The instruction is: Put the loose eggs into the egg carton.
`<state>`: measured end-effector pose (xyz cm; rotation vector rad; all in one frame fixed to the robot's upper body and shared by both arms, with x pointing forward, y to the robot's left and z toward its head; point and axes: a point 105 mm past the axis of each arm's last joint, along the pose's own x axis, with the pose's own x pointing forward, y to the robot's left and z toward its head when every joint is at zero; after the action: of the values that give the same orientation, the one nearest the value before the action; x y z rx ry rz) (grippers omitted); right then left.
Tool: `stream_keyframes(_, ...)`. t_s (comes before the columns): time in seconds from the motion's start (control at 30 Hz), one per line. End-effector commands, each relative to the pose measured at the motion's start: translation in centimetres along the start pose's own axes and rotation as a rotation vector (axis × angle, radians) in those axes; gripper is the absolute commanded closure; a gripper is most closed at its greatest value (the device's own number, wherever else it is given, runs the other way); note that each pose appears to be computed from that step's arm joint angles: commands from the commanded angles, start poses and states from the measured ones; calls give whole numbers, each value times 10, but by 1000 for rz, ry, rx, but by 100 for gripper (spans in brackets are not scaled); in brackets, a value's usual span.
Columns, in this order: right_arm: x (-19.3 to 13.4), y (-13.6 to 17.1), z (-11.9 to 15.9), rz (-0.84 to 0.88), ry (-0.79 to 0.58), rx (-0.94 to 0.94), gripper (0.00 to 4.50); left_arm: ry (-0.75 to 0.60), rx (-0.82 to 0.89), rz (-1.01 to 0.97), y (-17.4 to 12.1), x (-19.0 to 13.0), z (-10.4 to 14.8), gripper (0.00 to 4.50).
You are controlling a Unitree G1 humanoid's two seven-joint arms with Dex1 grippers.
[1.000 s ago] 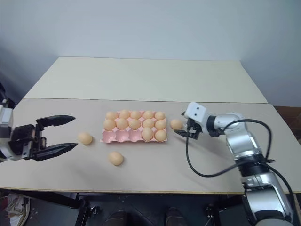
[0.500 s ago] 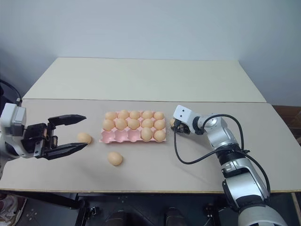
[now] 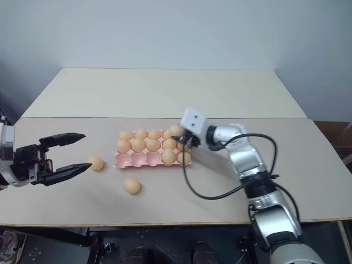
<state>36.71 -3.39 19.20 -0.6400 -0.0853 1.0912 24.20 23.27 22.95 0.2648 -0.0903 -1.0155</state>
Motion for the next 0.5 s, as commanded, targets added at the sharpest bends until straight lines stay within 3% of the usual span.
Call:
stream_keyframes(0.03,18,11,19,24,-48,-14,262,18,58,110,8,-7,8,0)
stream_keyframes(0.33,38,31,15,102,-15,-14,262,38,59,104,-4,-11,1,0)
stream_keyframes(0.5,37,37,13,133,-10,-20,96,43,56,90,-5,-13,1,0)
